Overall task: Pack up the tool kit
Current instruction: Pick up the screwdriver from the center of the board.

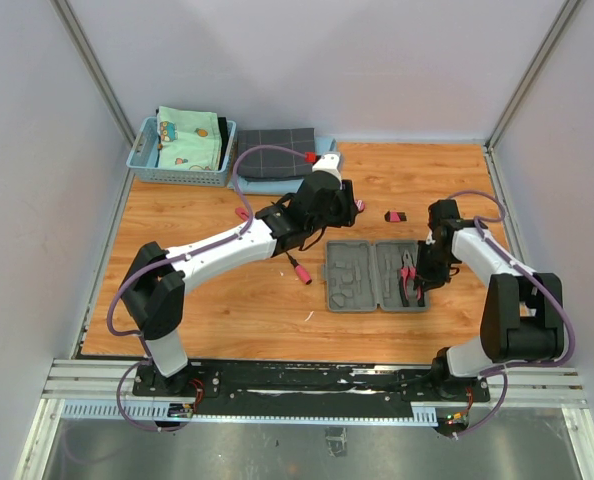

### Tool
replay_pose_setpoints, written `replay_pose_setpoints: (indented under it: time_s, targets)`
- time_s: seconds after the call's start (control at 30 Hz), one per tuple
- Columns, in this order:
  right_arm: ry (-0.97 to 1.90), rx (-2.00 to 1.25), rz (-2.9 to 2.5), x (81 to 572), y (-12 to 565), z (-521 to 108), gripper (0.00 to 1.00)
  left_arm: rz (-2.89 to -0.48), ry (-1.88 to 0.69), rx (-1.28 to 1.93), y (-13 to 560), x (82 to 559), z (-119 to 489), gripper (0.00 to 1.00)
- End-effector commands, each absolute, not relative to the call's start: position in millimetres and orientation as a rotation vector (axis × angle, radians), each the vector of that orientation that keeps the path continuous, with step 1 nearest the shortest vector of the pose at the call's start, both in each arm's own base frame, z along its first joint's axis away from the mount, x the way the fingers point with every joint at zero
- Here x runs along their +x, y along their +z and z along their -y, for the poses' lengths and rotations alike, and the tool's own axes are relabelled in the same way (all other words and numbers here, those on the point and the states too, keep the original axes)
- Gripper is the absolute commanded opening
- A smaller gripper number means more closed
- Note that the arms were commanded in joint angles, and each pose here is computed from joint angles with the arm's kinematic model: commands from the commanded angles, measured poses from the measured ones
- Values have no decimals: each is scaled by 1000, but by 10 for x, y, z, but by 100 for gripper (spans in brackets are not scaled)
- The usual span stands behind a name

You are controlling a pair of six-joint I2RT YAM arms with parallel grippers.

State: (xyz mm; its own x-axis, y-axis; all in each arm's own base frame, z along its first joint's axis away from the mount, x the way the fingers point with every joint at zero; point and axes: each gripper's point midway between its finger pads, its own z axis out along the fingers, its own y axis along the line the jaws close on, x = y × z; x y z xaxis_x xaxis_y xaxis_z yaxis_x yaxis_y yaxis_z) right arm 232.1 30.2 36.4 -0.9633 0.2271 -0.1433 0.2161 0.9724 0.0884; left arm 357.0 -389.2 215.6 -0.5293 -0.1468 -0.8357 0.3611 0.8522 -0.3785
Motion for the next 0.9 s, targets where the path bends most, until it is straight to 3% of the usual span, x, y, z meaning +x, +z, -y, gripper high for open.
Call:
replay_pose_setpoints:
  time_s: [0.0, 0.17, 0.4, 0.5, 0.6, 0.87]
  targets:
    - [77, 360, -3065, 2025, 138, -316, 25, -1982, -665, 139, 2385, 3589, 3825, 48]
    - [168, 343, -2897, 2320, 458, -396, 26, -1960, -652, 156, 2425, 3587, 3787, 48]
    - [255, 247, -2628, 2898, 1393, -477, 52, -1899, -584, 168, 2571, 3686, 3653, 55]
    - [313, 194, -2557, 3089, 1670, -556, 61, -1920, -562, 120, 2530, 3737, 3525, 69]
    - [355, 152, -2545, 3210, 1776, -621, 64, -1968, -539, 69, 2388, 3794, 3359, 78]
    - [380, -32, -2562, 3385, 1706, -901, 65, -2144, -461, -163, 1820, 3975, 2695, 79]
